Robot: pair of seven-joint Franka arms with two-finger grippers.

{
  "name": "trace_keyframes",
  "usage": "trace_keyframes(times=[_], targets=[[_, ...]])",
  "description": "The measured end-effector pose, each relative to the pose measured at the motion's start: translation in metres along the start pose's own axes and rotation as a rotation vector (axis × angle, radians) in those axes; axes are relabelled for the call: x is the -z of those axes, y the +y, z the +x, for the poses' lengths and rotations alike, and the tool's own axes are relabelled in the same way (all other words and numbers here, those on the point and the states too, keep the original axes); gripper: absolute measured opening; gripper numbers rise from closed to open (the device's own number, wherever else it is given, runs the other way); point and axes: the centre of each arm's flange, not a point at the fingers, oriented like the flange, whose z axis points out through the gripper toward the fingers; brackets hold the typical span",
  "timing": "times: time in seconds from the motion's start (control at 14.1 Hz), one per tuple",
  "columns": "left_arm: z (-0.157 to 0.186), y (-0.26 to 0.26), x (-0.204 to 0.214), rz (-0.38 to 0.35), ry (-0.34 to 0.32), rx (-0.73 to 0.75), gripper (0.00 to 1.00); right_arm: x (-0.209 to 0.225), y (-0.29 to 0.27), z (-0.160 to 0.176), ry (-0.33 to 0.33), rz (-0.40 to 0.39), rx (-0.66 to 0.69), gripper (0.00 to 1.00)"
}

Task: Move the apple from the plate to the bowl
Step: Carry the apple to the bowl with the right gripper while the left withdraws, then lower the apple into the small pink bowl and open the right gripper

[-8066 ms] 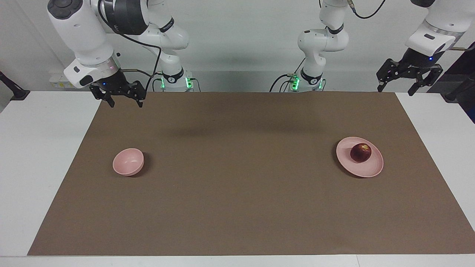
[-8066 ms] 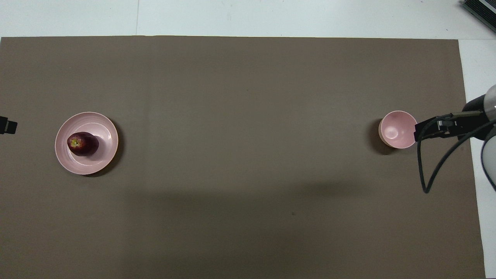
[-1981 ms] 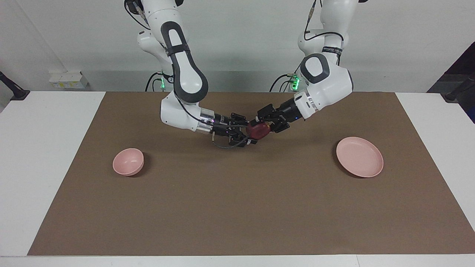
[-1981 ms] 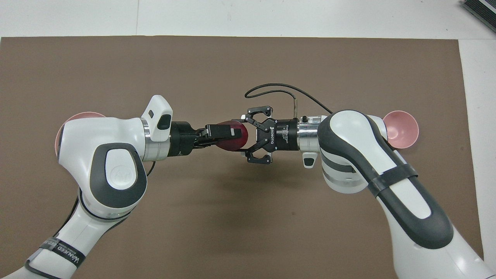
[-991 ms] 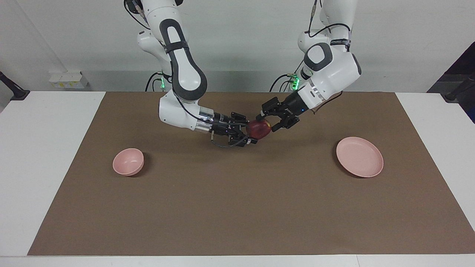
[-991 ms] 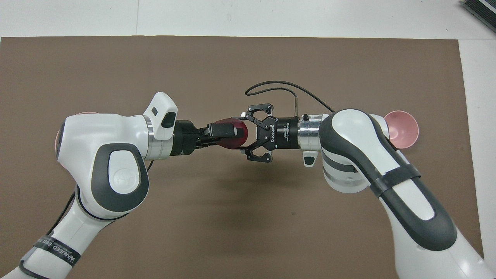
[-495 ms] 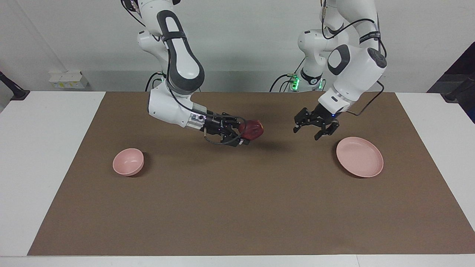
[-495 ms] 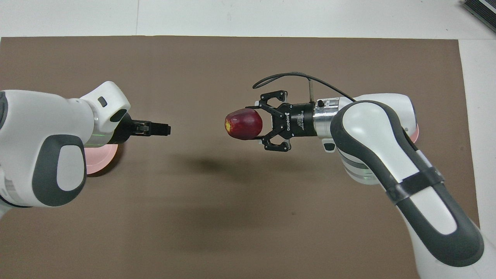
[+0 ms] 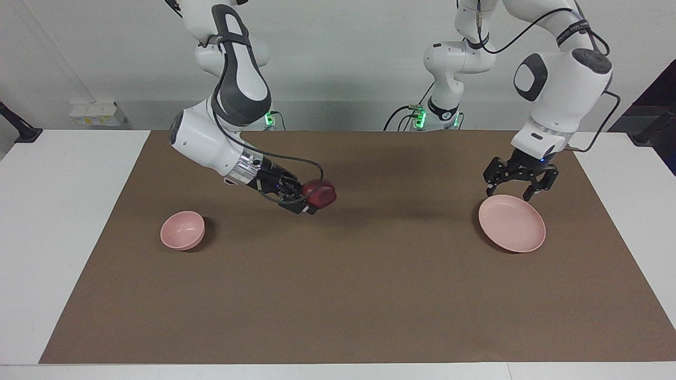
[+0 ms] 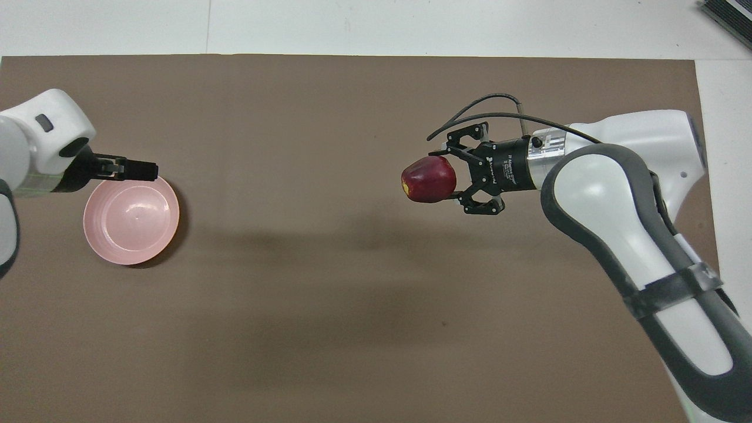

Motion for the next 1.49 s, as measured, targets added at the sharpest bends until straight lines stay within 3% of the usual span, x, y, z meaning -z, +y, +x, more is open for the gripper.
trace_keyframes(times=[0.35,0.57,0.78,1.13,1.27,1.49], targets=[[0.003,-0.011,0.107,0.053,-0.051,-0.021,1.0,0.04,0.0,0.038,0.187,-0.067,0.136,0.74],[-0.008,-0.011,0.142,0.046,-0.112,-0.014,1.0,0.051,0.006,0.055,0.31,-0.157,0.214,0.74],[-0.015,-0.009,0.153,0.039,-0.161,-0.011,1.0,0.073,0.018,0.087,0.475,-0.291,0.295,0.74],[-0.02,-0.01,0.15,0.034,-0.199,-0.008,1.0,0.153,0.07,0.183,0.555,-0.427,0.436,0.74],[-0.02,-0.011,0.15,0.034,-0.202,-0.006,1.0,0.169,0.085,0.2,0.577,-0.459,0.464,0.74],[-0.023,-0.013,0.15,0.033,-0.217,-0.001,1.0,0.157,0.098,0.201,0.653,-0.464,0.53,0.74]])
